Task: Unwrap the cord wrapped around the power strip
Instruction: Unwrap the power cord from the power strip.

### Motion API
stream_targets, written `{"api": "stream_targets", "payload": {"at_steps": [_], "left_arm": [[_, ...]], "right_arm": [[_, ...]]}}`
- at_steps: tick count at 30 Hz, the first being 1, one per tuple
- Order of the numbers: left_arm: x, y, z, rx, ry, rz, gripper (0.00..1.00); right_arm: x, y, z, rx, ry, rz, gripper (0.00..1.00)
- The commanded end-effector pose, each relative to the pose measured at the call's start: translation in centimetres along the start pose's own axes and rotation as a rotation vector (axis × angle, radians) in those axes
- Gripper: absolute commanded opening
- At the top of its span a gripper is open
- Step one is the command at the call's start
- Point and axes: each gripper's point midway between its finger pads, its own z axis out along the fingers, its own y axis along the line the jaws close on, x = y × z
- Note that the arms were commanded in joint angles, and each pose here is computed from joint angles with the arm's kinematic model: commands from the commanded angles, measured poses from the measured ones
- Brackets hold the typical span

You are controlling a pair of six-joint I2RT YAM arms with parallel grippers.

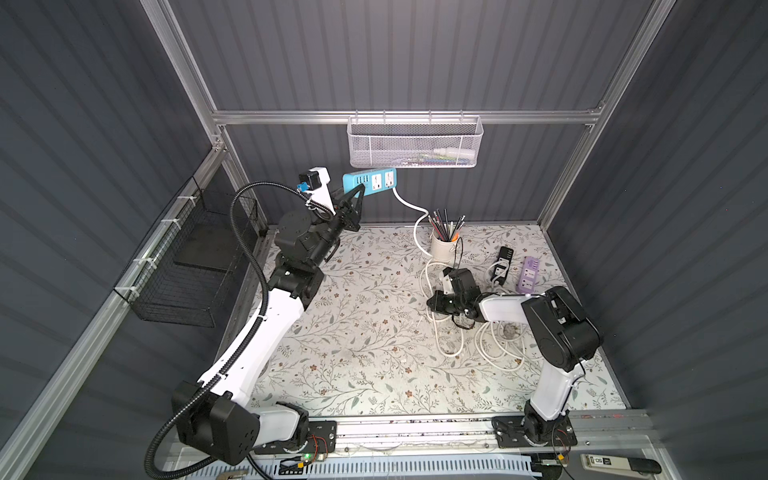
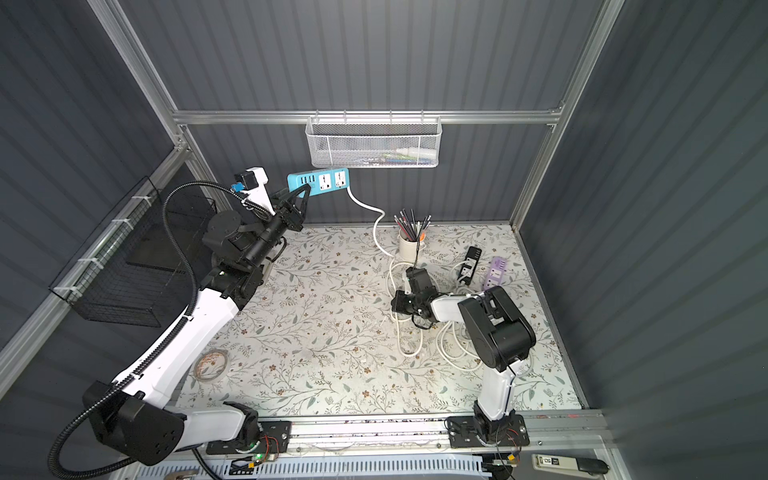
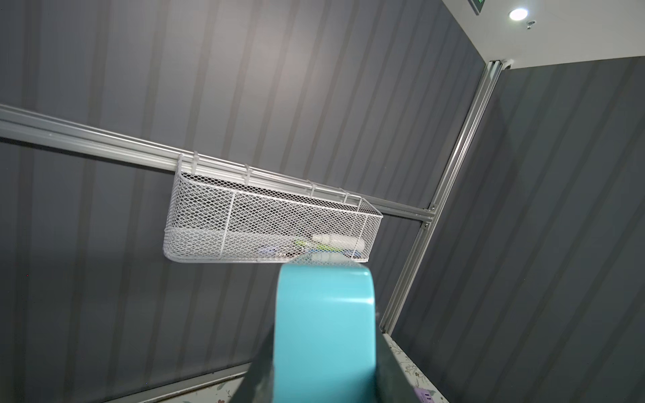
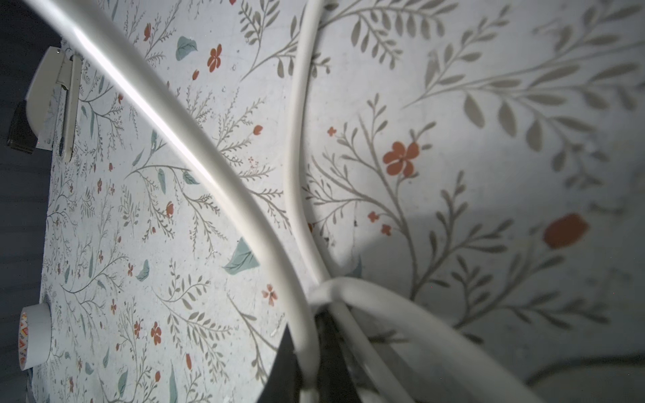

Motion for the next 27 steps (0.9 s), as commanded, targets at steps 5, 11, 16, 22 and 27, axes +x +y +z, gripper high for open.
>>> {"api": "stream_targets", "payload": {"at_steps": [5, 11, 16, 22, 27], "left_arm": [[-7.4, -1.4, -1.5, -0.009, -0.156, 0.102, 0.00], [-7.9, -1.7, -1.4, 0.004, -0.154, 0.095, 0.00], [-6.3, -1.7, -0.9, 0.033, -0.124, 0.052, 0.00], [-3.1, -0.8, -0.5, 0.029, -0.052, 0.054, 0.00], [-1.3, -0.5, 0.0, 0.037, -0.009, 0.043, 0.00]], "right_arm": [[2.8, -2.9, 1.2, 0.100, 0.064, 0.031, 0.00], [2.3, -1.9, 0.7, 0.086, 0.045, -0.007, 0.00], [1.8, -0.5, -0.6, 0.052, 0.008, -0.055, 0.43], [0.3, 2.1, -3.8, -0.003, -0.070, -0.150, 0.90], [-2.4, 5.5, -8.8, -0.054, -0.179, -0.260, 0.99]]}}
